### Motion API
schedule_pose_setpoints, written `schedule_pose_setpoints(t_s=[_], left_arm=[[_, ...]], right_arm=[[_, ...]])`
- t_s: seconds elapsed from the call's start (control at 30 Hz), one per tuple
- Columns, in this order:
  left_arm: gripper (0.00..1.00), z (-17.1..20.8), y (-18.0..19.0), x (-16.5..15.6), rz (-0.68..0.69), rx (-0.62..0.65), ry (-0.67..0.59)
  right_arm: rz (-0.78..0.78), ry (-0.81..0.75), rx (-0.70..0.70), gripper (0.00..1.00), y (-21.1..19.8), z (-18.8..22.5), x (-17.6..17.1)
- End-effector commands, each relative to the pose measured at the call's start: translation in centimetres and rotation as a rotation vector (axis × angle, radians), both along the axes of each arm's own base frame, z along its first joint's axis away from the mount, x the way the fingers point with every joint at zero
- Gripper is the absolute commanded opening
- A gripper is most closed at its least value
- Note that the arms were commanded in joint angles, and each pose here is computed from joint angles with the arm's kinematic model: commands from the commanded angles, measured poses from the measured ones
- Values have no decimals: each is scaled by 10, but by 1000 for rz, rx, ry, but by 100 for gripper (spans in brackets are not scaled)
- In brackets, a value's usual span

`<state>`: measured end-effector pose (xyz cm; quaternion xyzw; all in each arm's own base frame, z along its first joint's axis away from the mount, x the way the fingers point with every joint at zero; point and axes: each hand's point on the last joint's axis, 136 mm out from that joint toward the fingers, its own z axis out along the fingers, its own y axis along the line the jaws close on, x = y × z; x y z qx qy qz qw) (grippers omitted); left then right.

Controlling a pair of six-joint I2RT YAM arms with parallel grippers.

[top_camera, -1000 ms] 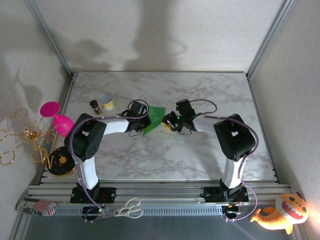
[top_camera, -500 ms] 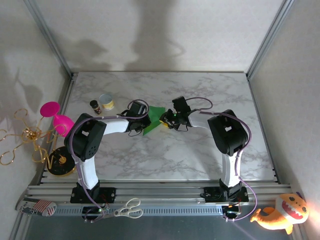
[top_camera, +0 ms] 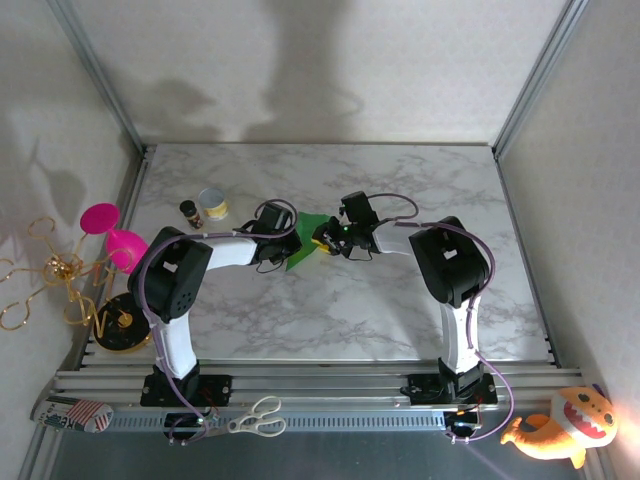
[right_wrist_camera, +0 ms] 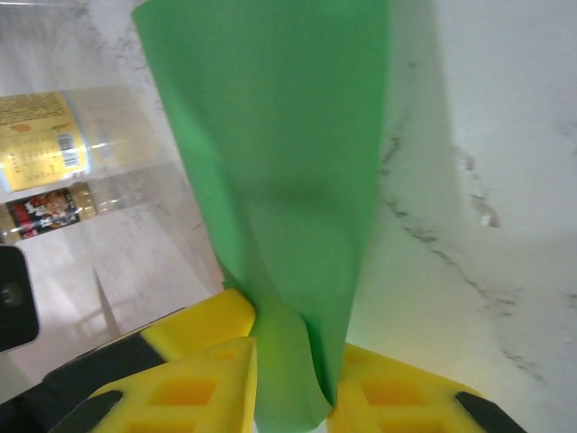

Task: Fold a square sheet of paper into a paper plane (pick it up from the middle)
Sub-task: Fifth fold the wing at the center of the table.

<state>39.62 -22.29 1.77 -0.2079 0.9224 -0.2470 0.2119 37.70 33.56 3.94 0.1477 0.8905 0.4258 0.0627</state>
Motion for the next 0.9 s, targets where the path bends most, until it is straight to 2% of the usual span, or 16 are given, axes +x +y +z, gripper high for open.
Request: schedule_pose_setpoints(t_s=[0.0,0.27,0.47,0.53,0.7,0.87], left_arm=[[7,-24,14,-27,-6,46,113],[10,-13,11,-24,-21,36,82],[13,12,4,-15,-52,11,13],[17,31,2,-10,-75,7,-44],[35,70,-1,-7,-155,38,-203],[52,85,-17,-16,-273,87,-339]], right_arm=[[20,17,21,26,7,-6,-5],[13,29,-28,22,2,-16,-2],[-7,-24,-59,5,-4,-7,3],[-24,-62,-78,1,-10,0,5],[-92,-132,-141,0,-31,19,6],[-172,-135,-176,0,-53,28,1]])
